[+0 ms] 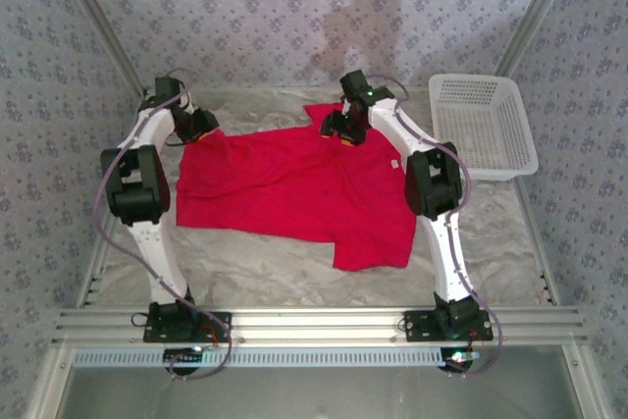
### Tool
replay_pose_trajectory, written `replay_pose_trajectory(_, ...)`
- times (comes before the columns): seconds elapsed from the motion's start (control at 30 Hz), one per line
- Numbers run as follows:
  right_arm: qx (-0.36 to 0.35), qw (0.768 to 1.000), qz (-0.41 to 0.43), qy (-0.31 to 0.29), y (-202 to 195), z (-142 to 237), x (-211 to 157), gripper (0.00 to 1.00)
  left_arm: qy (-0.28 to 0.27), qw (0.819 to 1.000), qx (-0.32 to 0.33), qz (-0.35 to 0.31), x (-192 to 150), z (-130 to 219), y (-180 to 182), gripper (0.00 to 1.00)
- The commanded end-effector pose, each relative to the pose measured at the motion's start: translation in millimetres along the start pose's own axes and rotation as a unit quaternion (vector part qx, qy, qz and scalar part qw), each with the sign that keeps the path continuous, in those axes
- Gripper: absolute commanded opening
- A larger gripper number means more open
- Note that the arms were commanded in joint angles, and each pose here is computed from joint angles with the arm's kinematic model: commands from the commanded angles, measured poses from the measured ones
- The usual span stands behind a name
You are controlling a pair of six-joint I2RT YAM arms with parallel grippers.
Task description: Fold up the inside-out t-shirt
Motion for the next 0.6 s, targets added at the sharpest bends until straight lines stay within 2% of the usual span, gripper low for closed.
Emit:
replay_pose_trajectory(0.0, 0.011, 1.000, 0.009, -0.008, 9, 24, 3, 0.62, 0.028, 0.999, 0.015, -0.010, 4, -10, 6, 0.40)
replay_pose_trajectory(0.1, 0.012, 1.000, 0.011, -0.006, 12, 23, 1, 0.62, 0.030, 1.000, 0.006, -0.005, 8, -19, 5, 0.39)
replay_pose_trajectory(0.27, 0.012, 1.000, 0.006, 0.007, 10, 12, -1, 0.62, 0.030, 0.999, -0.018, 0.014, 9, -34, 5, 0.29)
replay_pose_trajectory(0.33, 0.011, 1.000, 0.003, 0.014, 8, 6, -2, 0.62, 0.036, 0.999, -0.023, 0.021, 7, -39, 7, 0.22)
replay_pose_trajectory(0.47, 0.000, 1.000, -0.012, 0.012, -8, -11, 5, 0.62, 0.032, 0.998, -0.041, 0.028, 10, -35, 3, 0.02)
replay_pose_trajectory(0.57, -0.009, 0.999, -0.044, -0.005, -30, -24, 23, 0.62, 0.016, 0.998, -0.059, 0.031, 21, -20, -4, 0.00)
Point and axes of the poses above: each hand's point on the last joint's axis, 136 mm out from that joint toward the fingers, its own z axis back along the fingers, its own y axis along the line the jaws close on, x = y × z, the point moved 6 cm from there along z, back along the fingers, and after that the axes turned 5 degrees about -z, right-handed, at the moved point
